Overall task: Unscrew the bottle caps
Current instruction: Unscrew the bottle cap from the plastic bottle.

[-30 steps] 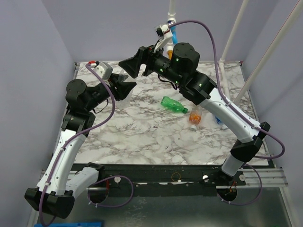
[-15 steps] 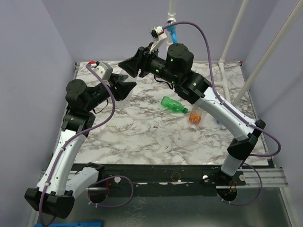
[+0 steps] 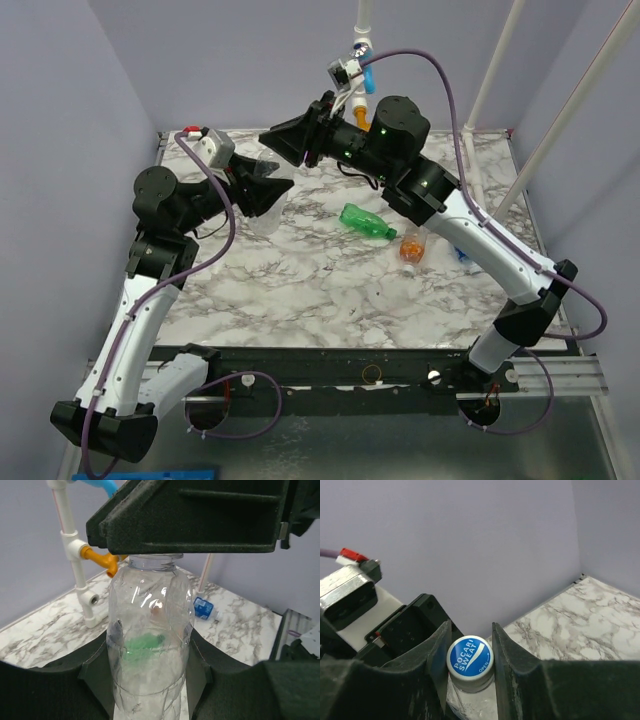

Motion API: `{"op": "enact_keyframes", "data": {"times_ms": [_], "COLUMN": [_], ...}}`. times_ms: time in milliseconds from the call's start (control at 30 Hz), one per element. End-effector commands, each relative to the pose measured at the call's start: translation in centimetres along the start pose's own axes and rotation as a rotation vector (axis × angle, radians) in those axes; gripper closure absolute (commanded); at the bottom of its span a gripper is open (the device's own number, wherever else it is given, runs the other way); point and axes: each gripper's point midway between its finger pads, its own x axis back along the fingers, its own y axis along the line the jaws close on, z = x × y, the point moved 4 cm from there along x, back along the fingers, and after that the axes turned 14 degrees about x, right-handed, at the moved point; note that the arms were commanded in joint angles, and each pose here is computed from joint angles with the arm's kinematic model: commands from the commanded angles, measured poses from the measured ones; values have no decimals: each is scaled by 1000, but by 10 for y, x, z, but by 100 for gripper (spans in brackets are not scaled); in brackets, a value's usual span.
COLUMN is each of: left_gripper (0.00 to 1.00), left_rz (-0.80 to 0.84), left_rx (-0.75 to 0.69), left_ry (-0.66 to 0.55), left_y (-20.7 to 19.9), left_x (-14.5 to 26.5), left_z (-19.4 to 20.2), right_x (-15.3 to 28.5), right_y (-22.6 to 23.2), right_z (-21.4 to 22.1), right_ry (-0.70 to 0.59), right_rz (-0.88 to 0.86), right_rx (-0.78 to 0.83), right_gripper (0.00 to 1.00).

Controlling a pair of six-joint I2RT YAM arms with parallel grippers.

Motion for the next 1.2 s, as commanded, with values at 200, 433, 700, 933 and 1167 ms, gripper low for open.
{"op": "enact_keyframes", "data": {"times_ms": [200,433,700,933,1167], "left_gripper": [100,100,100,98,98], "left_rz": [458,558,609,387,4], "left_rx": [232,267,217,22,-207], "left_ry": [149,248,280,102,-74], "left_y": [-90,-107,-114,-81,-17], "left_x": [19,28,35,18,7], "left_z": [-23,-14,-11,-12,-22], "right_x": [76,121,100,51,31], "right_y": [87,117,86,27,8], "right_z": [-58,-44,-46,-60,-47], "right_ry": [-156,-137,-119,-126,-53], "right_rz": [-679,-1111,-962,-345,-78], "right_rx": [171,203,157,105,93], "right_gripper": [100,100,70,0,0]}}
